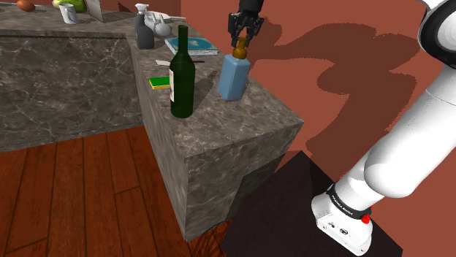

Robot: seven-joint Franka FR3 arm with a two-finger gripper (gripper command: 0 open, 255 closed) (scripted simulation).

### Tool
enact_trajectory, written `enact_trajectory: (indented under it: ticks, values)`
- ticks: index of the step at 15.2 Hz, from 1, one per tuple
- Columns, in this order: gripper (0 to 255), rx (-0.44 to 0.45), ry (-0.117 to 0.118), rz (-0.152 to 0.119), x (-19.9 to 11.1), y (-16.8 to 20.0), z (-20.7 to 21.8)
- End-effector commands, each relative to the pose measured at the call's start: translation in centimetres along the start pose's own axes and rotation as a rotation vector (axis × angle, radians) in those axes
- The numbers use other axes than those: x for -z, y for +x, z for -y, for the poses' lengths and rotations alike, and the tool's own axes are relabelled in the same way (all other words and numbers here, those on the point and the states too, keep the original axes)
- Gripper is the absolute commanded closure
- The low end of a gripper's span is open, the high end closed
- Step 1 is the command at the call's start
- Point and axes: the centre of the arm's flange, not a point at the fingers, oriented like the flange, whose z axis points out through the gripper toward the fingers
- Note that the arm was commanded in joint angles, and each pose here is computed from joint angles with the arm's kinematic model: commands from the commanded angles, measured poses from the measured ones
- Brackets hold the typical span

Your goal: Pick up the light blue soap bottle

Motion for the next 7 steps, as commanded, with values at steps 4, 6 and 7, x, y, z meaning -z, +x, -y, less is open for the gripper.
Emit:
enact_trajectory:
  ticks: [4,6,7]
  values:
    - [255,0.000,0.000,0.000,2.7,0.1,0.1]
    - [255,0.000,0.000,0.000,3.3,0.1,0.1]
    - [255,0.000,0.000,0.000,3.3,0.1,0.1]
